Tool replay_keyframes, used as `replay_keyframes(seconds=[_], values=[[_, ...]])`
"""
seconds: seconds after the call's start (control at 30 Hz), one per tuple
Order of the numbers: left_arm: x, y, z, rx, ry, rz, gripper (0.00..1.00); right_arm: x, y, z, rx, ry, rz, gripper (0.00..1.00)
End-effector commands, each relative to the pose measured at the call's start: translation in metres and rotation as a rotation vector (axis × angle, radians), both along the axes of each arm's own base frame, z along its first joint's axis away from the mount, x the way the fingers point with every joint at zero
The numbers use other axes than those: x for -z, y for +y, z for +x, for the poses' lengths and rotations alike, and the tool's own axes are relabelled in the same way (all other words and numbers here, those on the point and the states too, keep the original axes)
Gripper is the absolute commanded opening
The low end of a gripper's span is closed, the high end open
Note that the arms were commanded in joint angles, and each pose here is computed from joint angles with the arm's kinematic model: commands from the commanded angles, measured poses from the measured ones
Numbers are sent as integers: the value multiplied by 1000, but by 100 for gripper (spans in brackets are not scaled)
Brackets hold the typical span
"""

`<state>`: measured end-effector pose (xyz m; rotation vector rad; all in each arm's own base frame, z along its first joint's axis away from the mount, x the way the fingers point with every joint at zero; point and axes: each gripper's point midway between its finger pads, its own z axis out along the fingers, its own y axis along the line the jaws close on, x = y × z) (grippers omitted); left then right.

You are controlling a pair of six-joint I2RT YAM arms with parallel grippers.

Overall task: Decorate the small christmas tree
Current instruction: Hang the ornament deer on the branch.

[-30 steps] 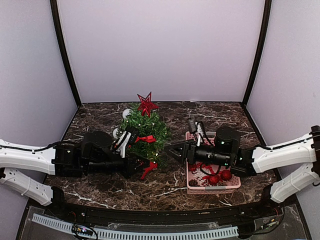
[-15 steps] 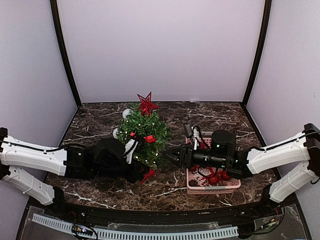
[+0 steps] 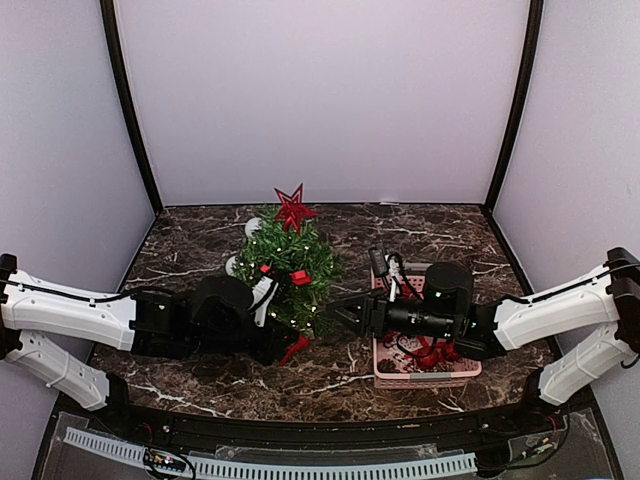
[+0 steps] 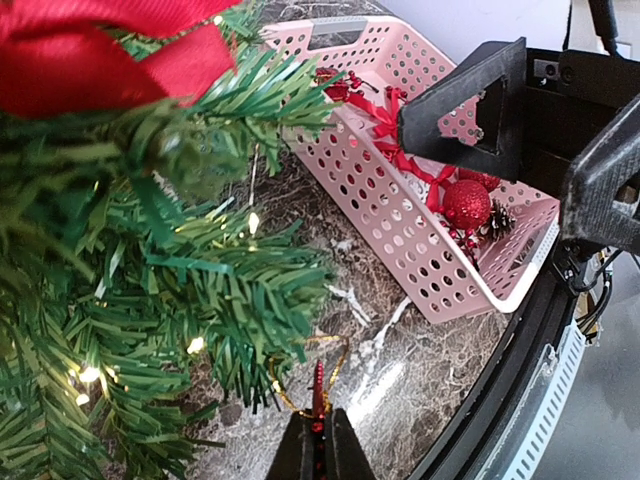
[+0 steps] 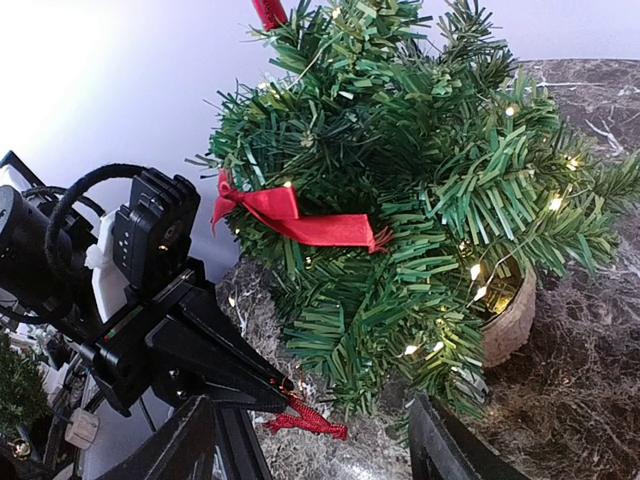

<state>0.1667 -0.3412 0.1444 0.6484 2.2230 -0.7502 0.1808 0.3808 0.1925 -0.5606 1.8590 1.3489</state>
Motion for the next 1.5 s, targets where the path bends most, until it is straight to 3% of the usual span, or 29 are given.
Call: replay_keyframes(seconds=[0.0, 0.43, 0.63, 1.03, 1.27, 1.47], values=[[-23, -10, 2, 30, -56, -51, 0, -18, -1, -1, -2, -39, 59, 67], [-27, -23, 0, 59, -52, -90, 0, -16, -6, -3, 2, -37, 58, 66], [2, -6, -10, 43, 33, -24, 0, -15, -8, -3, 8, -35, 59, 66], [23, 5, -7, 12, 25, 41, 0, -17, -7, -2, 15, -30, 67, 66], [-4, -3, -5, 28, -8, -16, 0, -20, -7, -3, 10, -34, 69, 66], [-29, -14, -4, 35, 25, -60, 0, -16, 3, -21, -108, -88, 59, 68]])
